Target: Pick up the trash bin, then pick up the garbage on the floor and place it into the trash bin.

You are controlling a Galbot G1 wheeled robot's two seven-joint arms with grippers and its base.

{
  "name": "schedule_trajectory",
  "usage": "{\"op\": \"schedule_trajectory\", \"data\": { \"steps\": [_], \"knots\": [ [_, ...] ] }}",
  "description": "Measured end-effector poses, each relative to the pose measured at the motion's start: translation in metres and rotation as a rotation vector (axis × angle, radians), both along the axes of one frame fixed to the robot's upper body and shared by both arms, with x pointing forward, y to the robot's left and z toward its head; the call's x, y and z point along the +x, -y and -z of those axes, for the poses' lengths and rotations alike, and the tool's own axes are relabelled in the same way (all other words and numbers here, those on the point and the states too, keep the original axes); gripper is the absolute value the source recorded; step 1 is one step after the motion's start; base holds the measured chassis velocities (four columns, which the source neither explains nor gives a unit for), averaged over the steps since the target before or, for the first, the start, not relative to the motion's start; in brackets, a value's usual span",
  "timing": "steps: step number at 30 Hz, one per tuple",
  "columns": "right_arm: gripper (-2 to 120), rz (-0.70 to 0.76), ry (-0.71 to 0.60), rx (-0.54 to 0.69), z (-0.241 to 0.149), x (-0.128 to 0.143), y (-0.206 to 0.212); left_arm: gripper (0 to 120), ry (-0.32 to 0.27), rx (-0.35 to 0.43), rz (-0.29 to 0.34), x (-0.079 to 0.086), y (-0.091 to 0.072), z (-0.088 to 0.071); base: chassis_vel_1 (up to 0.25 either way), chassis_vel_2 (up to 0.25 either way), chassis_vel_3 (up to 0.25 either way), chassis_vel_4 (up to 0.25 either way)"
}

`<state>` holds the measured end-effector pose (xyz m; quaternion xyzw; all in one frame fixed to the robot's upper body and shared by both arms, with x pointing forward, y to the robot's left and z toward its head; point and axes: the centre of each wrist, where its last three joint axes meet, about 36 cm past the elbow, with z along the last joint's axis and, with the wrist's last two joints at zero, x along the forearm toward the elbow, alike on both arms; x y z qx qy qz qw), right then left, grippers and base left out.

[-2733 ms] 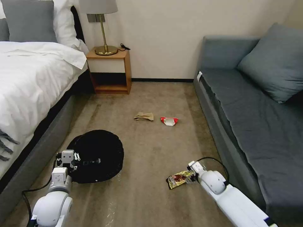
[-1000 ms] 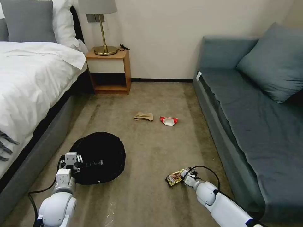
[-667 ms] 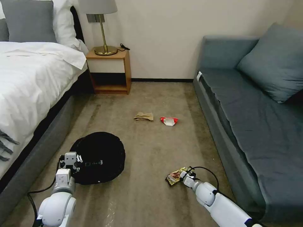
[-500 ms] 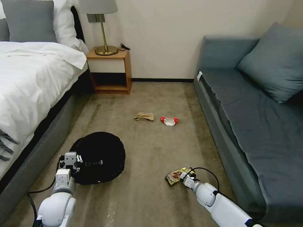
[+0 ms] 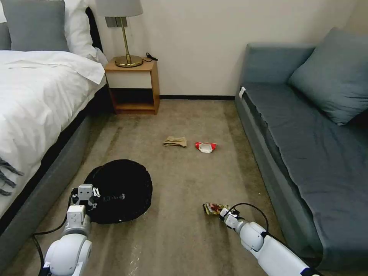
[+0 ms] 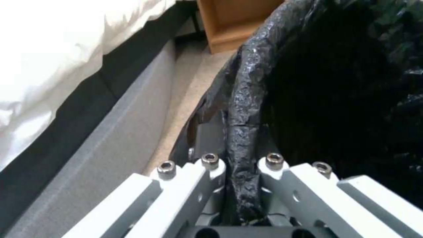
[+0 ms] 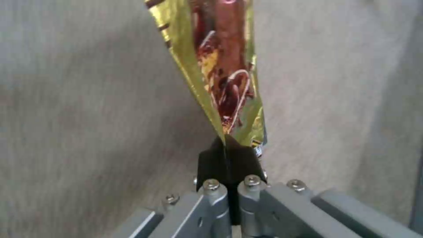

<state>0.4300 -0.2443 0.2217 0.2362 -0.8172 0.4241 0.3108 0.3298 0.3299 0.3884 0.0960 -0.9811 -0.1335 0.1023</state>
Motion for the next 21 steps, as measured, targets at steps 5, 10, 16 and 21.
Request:
{"op": "schedule_trajectory", "data": {
  "steps": [5,10,16,21],
  "knots": [
    [0,0.030,0.065,0.170,-0.051,0.011,-0.012,2,0.004,-0.001,0.007,-0.001,0.001,-0.002,0.000,0.000,0.000,0.000],
    [0,0.081,0.048,0.462,-0.121,0.023,-0.043,2,0.008,-0.008,0.018,0.001,0.006,-0.004,0.000,0.000,0.000,0.000],
    [0,0.030,-0.177,0.998,-0.197,0.023,-0.092,2,0.019,-0.015,0.033,0.005,0.013,-0.007,0.000,0.000,0.000,0.000],
    [0,-0.046,-0.318,1.233,-0.224,0.020,-0.137,2,0.028,-0.025,0.052,0.009,0.021,-0.008,0.000,0.000,0.000,0.000]
  ]
}}
